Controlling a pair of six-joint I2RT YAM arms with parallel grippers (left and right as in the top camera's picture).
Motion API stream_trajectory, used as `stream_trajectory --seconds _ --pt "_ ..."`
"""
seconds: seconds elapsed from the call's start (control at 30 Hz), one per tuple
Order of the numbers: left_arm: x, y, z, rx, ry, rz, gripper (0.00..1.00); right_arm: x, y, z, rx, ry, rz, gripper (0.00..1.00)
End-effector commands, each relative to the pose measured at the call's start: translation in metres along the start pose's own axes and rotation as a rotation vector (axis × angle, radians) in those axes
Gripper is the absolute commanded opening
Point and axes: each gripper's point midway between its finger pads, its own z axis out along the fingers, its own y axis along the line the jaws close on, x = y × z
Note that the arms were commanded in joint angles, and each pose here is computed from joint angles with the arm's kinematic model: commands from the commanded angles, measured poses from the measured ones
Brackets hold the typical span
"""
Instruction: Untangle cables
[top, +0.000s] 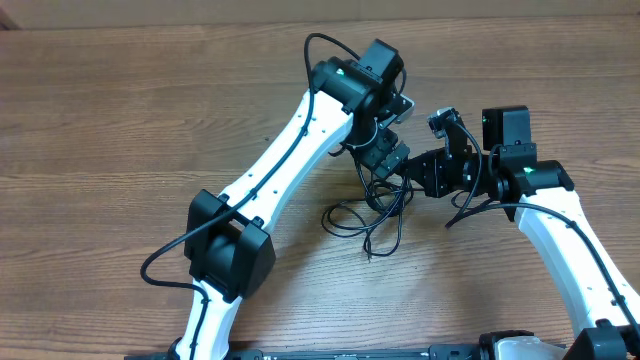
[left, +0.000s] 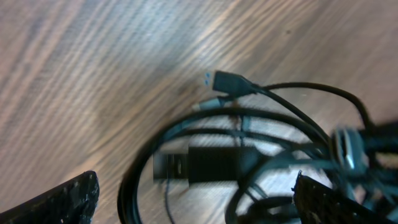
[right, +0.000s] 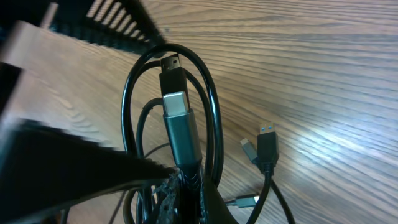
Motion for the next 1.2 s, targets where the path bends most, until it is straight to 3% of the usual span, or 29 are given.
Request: stream_trajectory --seconds 0.0,0.67,0.93,1.17 --pt "-0.005 0.027 -0.004 -0.167 -0.008 -0.001 0.99 -0.02 0.02 -0.012 -0.071 -0.058 -0.036 0.04" --pt "0.004 0.089 -0.016 -0.249 -0.016 -0.17 1.0 -0.026 0.022 -0.029 -0.168 -0.105 0.001 0.04" --pt "0.0 0.092 -0.017 -0.235 -0.038 -0.193 1.0 -0.026 0.042 -0.038 -0.301 -0.126 -0.06 0.04" --pt "0.0 0.094 -0.017 -0.235 -0.041 -0.197 1.0 -0.026 0.043 -0.039 -0.312 -0.128 -0.062 0.04"
